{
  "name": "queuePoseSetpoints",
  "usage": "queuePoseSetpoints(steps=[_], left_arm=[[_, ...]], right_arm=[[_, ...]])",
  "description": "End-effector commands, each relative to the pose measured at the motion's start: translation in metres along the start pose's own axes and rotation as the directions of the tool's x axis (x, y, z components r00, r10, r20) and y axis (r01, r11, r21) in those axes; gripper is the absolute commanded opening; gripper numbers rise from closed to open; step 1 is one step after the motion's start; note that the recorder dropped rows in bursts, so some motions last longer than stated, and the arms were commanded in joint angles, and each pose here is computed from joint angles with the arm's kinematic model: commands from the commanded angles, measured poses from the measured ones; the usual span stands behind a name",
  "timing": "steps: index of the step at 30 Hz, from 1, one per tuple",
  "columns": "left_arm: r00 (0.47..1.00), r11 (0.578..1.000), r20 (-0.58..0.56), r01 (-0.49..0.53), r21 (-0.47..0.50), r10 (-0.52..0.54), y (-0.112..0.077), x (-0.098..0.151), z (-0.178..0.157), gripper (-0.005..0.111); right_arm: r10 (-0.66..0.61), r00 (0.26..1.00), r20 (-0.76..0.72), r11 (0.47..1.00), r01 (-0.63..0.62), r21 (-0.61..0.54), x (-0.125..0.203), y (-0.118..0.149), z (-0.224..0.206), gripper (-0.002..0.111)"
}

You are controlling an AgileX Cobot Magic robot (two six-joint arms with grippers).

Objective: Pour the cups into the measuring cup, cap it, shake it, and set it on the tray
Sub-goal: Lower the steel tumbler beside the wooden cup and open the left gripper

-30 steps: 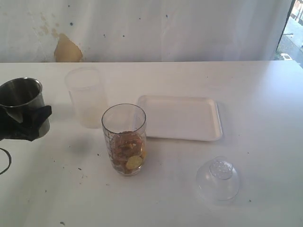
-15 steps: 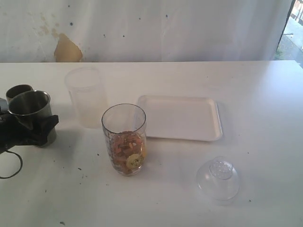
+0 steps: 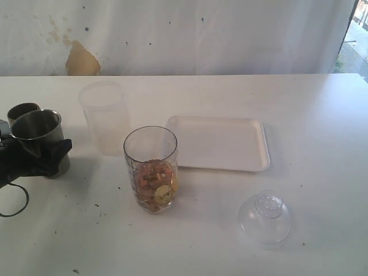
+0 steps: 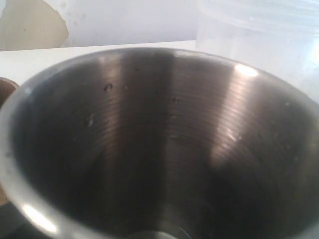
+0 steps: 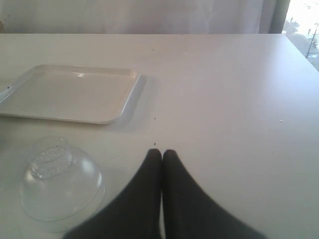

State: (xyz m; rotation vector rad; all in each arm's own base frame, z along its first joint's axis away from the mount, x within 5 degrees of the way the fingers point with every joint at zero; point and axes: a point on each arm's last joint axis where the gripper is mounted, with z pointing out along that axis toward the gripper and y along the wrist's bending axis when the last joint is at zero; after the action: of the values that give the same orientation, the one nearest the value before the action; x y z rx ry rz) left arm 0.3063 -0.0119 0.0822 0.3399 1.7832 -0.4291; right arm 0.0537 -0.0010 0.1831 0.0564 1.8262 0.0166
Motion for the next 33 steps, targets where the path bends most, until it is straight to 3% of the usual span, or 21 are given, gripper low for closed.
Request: queuePoseSetpoints(steps=[1, 6, 11, 16, 21, 28, 33], left_arm=[[0.999, 1.000, -0.030, 0.022, 0.010, -0.022, -0.001, 0.005, 0.000, 0.105], [0.999, 1.000, -0.031, 0.017, 0.014, -0.017, 0.000, 0.005, -0.001, 0.105], [0.996, 0.997, -0.042, 0.079, 0.022, -0.078, -0.002, 0.007, -0.003, 0.105], [0.991, 0.991, -0.064, 0.117, -0.062, -0.121, -0.003, 0.015, -0.014, 0.105], [0.995, 0.992, -0.082, 0.054, -0.118, -0.064, -0.008, 0.014, -0.030, 0.105], [0.998, 0.995, -0.065, 0.016, -0.098, -0.022, -0.023, 0.000, -0.050, 0.105], [0.999, 0.978, -0.039, -0.010, -0.210, 0.002, -0.027, -0.011, -0.072, 0.105]], right_arm=[[-0.004, 1.000, 0.003, 1.000, 0.004, -0.001, 0.001, 0.000, 0.000, 0.000], [-0.004, 1.000, 0.003, 1.000, 0.004, -0.001, 0.001, 0.000, 0.000, 0.000], [-0.004, 1.000, 0.003, 1.000, 0.004, -0.001, 0.001, 0.000, 0.000, 0.000], [-0.004, 1.000, 0.003, 1.000, 0.004, -0.001, 0.001, 0.000, 0.000, 0.000], [-0.004, 1.000, 0.003, 1.000, 0.004, -0.001, 0.001, 0.000, 0.000, 0.000], [-0.004, 1.000, 0.003, 1.000, 0.004, -0.001, 0.001, 0.000, 0.000, 0.000], [-0.004, 1.000, 0.003, 1.000, 0.004, -0.001, 0.001, 0.000, 0.000, 0.000]])
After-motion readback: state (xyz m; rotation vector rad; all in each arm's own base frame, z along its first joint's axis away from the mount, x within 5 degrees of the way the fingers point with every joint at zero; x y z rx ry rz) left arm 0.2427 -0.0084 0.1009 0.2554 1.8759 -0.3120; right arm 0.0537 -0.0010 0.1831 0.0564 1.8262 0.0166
